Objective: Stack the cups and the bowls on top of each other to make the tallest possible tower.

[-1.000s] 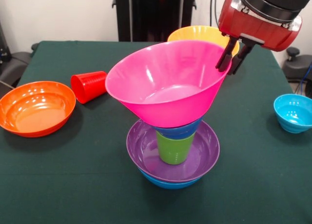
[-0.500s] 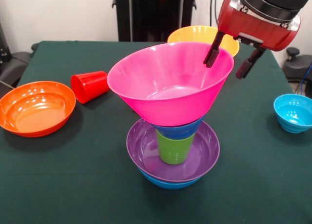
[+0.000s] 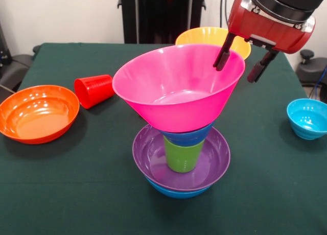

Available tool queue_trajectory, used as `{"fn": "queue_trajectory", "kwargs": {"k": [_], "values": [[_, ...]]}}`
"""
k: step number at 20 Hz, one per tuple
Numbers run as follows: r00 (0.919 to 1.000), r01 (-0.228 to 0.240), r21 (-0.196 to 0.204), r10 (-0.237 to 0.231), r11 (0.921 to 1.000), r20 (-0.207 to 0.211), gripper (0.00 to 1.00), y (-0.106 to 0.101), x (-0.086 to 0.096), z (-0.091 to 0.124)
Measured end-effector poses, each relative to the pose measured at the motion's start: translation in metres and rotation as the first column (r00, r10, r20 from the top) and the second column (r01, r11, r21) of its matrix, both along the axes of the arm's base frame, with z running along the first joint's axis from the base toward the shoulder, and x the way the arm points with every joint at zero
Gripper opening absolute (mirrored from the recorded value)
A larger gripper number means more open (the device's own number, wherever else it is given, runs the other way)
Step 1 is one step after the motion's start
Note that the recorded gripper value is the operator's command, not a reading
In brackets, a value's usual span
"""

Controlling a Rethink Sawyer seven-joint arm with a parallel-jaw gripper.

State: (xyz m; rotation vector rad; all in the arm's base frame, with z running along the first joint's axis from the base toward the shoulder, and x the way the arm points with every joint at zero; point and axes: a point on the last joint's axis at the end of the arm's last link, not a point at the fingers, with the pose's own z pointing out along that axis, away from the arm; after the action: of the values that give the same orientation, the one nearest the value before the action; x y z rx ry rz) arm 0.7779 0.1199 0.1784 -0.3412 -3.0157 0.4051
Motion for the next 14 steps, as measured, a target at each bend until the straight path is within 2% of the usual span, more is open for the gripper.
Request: {"fn": "queue_trajectory", "kwargs": {"k": [14], "values": [[1.0,0.004,-0.001,-0.004,1.0,-0.006,1.0,0.001,0.0026,0.0081]]}}
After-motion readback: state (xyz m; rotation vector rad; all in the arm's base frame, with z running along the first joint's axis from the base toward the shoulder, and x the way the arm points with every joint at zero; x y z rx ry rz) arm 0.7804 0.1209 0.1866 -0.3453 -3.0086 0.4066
